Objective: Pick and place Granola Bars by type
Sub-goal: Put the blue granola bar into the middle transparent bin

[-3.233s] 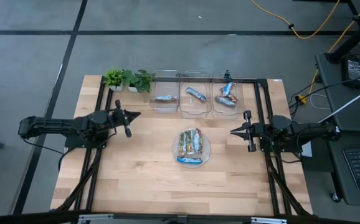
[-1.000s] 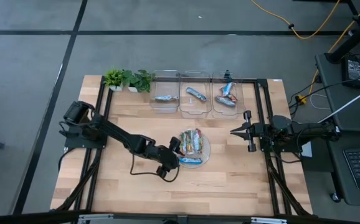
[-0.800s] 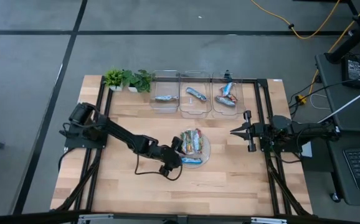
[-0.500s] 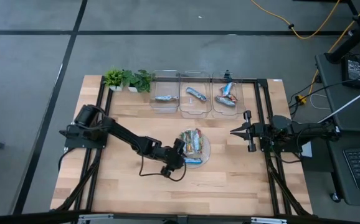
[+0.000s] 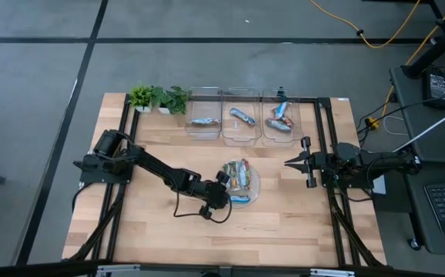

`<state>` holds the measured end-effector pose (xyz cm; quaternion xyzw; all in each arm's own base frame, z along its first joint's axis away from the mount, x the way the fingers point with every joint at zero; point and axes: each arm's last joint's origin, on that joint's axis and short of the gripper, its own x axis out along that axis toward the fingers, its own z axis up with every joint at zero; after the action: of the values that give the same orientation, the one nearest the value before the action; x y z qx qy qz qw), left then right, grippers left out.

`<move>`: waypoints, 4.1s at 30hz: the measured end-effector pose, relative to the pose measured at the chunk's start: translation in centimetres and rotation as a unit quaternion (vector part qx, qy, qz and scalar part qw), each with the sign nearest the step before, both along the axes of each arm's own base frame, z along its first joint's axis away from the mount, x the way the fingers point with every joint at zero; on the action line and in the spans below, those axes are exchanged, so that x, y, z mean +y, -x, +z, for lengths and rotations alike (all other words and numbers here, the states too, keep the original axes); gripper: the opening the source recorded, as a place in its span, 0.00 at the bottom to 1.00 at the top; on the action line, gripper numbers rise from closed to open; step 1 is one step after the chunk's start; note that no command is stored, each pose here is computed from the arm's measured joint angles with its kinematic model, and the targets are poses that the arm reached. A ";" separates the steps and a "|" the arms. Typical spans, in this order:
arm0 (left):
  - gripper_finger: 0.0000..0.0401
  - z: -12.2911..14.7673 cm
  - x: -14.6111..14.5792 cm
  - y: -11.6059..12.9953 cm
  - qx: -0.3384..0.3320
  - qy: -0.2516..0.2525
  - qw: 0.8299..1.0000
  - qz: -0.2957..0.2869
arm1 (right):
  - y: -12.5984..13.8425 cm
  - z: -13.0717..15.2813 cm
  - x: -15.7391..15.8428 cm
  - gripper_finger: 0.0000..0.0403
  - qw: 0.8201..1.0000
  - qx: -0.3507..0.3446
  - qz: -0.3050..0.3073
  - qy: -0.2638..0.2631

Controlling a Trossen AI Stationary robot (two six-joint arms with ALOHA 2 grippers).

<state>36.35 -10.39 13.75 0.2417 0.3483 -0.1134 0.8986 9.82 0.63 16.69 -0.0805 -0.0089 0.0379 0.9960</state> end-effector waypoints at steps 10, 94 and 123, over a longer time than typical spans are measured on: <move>0.07 0.0 -0.1 0.0 0.003 0.010 1.000 -0.008 | 0.0 0.0 0.0 0.08 1.000 0.000 0.000 0.000; 0.01 28.4 22.6 1.2 -0.088 0.007 0.946 0.313 | 0.0 0.0 0.0 0.08 1.000 0.000 0.000 0.000; 0.00 17.7 27.3 -5.2 0.030 0.022 0.959 0.281 | 0.0 0.0 0.0 0.08 1.000 0.000 0.000 0.000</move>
<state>41.58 16.92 31.44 0.1112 0.4264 0.1287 0.8884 9.82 0.63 16.69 -0.0805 -0.0089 0.0381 0.9960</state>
